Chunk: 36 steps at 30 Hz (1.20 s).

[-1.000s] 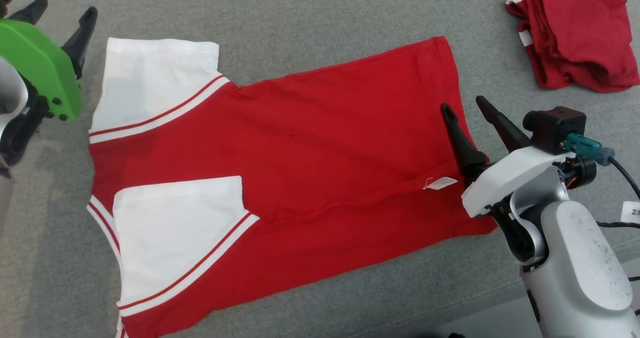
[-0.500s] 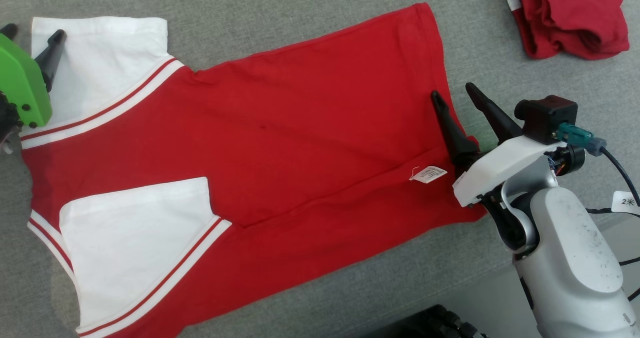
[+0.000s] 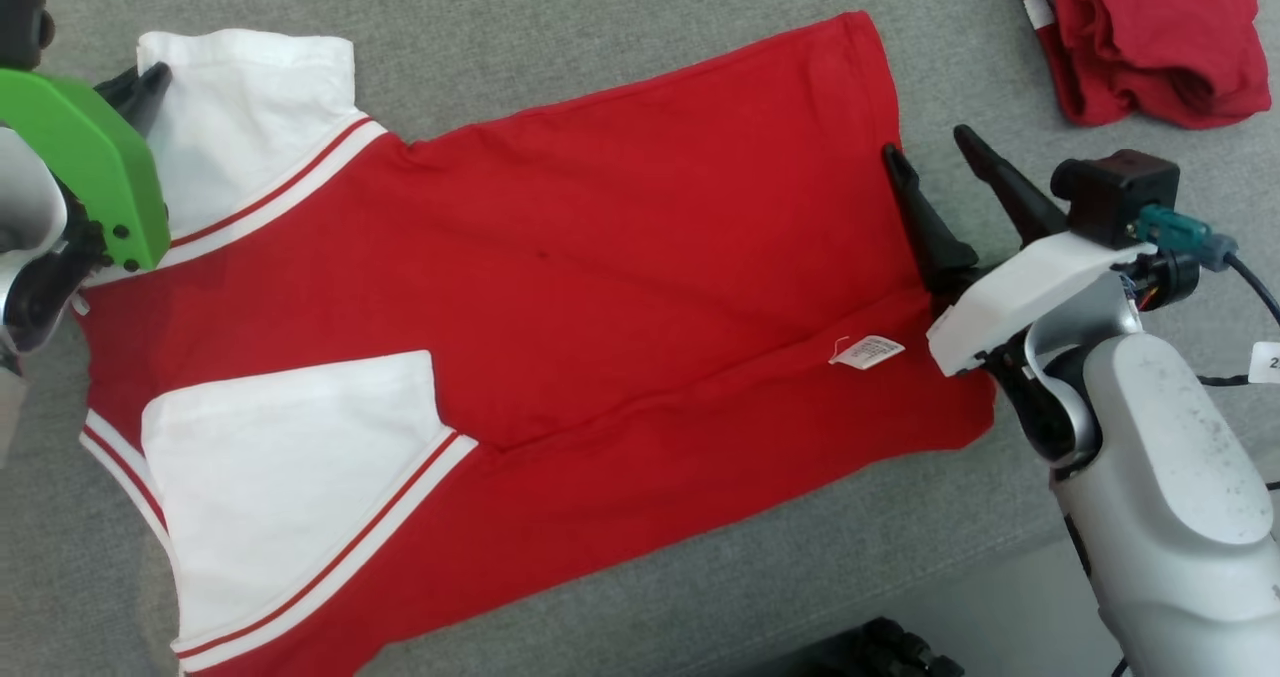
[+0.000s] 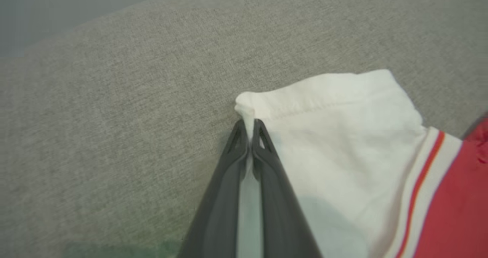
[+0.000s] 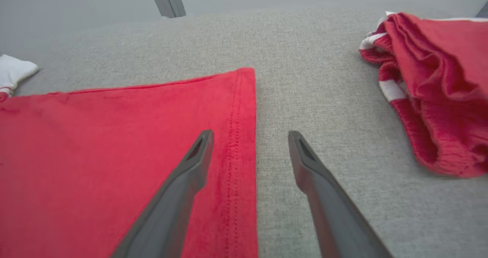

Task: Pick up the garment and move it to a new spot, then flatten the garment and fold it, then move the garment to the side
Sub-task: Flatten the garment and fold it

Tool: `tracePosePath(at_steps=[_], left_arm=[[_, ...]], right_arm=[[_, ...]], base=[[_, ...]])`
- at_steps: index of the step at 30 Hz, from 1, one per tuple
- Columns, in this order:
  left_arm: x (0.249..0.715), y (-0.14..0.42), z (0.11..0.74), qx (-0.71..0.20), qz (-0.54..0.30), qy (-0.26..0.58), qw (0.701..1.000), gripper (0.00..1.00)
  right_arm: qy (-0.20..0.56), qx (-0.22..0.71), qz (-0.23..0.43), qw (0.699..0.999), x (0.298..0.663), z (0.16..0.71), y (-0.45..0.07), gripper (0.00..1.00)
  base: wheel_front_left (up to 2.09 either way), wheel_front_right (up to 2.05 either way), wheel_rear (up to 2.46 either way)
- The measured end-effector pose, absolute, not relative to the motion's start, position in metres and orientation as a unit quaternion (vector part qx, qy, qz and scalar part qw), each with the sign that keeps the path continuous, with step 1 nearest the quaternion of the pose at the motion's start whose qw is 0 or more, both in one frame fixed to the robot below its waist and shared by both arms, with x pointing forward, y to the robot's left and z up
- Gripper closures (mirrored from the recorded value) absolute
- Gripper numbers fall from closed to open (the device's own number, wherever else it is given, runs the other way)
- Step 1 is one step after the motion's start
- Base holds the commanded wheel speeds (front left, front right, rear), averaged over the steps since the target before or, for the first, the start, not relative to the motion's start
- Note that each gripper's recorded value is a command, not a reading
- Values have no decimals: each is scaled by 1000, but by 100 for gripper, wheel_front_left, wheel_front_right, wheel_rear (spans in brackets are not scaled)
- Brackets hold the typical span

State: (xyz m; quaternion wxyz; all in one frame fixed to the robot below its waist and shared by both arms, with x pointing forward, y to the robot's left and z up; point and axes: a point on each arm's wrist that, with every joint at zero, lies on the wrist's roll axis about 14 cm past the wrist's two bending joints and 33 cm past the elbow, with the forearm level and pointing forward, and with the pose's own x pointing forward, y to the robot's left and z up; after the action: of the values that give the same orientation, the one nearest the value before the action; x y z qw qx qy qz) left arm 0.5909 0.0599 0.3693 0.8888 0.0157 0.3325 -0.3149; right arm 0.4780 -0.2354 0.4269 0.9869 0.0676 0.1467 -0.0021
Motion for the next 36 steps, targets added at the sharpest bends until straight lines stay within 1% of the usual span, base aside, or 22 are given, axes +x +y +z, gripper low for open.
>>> tracePosePath(at_steps=[4, 9, 11, 18, 24, 25, 28, 29, 33, 36], left_arm=[[593, 59, 389, 2, -313, 290, 904, 100], [587, 59, 413, -6, -319, 253, 913, 100], [584, 57, 422, -10, -324, 238, 915, 100], [568, 56, 445, -6, -344, 198, 918, 100], [557, 58, 452, -1, -353, 186, 917, 100], [556, 58, 453, 0, -354, 186, 917, 100], [553, 57, 454, 3, -359, 183, 915, 100], [552, 56, 455, 2, -360, 183, 915, 100], [556, 59, 460, 0, -356, 170, 919, 100], [562, 63, 468, -3, -348, 156, 924, 100]], right_arm=[[140, 33, 11, 990, 494, 439, -238, 0], [145, -14, 28, 989, 522, 451, -239, 0], [153, -16, 29, 988, 532, 452, -239, 0], [216, -8, 31, 976, 554, 424, -233, 0], [263, 16, 46, 964, 559, 399, -216, 1], [267, 13, 48, 963, 560, 397, -215, 53], [271, 11, 51, 961, 561, 397, -214, 92], [272, 13, 51, 961, 561, 396, -214, 100], [258, 10, 52, 965, 567, 404, -213, 100], [230, 8, 55, 972, 573, 417, -211, 100]], base=[[0, 0, 0], [0, 0, 0], [0, 0, 0], [0, 0, 0], [0, 0, 0], [0, 0, 0], [0, 0, 0], [0, 0, 0], [0, 0, 0], [0, 0, 0]])
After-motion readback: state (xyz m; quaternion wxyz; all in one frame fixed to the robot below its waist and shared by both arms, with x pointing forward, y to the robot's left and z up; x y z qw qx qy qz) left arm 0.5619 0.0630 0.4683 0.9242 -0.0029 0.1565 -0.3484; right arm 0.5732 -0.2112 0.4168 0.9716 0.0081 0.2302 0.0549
